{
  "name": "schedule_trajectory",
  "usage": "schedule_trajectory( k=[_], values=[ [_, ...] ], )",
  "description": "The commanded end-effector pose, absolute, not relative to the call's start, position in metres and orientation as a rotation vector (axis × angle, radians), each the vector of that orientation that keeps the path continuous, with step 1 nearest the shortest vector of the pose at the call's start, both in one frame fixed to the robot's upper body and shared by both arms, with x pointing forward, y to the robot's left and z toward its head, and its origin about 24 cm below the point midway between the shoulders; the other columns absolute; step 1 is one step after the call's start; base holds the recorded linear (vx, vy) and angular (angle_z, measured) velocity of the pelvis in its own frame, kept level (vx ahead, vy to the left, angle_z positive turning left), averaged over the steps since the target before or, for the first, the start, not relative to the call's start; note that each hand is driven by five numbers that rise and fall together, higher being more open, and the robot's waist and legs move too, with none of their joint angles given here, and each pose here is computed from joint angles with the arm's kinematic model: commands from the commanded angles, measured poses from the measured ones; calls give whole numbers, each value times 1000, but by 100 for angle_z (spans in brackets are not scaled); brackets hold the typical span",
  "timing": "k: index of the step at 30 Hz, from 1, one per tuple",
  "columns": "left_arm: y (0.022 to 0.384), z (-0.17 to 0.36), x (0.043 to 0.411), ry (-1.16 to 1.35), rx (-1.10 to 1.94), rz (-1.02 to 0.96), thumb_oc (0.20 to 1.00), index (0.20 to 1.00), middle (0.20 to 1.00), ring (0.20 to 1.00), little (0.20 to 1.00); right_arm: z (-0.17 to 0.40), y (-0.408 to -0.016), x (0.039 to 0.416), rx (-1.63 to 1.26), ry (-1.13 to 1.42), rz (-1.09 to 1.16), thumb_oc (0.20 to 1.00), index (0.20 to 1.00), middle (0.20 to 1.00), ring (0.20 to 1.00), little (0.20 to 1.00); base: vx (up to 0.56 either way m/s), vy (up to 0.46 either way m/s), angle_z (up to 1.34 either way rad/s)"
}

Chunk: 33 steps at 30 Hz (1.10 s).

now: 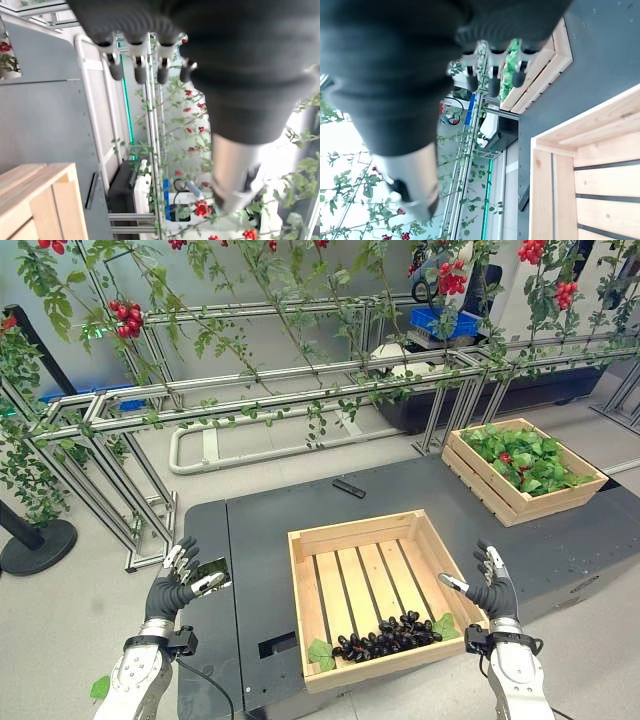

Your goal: Pick up the fruits from the basket on one side to the basket on the other side

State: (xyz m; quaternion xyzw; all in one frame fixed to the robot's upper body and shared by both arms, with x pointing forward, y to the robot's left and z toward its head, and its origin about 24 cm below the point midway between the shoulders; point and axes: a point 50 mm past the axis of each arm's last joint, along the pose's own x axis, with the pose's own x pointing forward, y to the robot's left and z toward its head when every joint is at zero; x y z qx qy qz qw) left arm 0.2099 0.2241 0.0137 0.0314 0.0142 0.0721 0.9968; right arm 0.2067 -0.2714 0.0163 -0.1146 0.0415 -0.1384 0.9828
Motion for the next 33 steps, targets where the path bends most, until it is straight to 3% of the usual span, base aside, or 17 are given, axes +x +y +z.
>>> schedule_trajectory(
  k=[1, 24, 33],
  values=[
    [232, 34, 223, -73, 100, 154, 1000, 1000, 1000, 1000, 1000, 39, -267, 221, -219, -55, -282, 1000, 1000, 1000, 1000, 1000, 0, 0, 0],
    [244, 40, 219, -95, 127, 178, 1000, 1000, 1000, 1000, 1000, 59, -284, 226, -326, -104, -294, 1000, 1000, 1000, 1000, 1000, 0, 0, 0],
    [252, 46, 216, -103, 196, 150, 1000, 1000, 1000, 1000, 1000, 105, -313, 231, -568, -171, -237, 1000, 1000, 1000, 1000, 1000, -2, -14, 12]
  ],
)
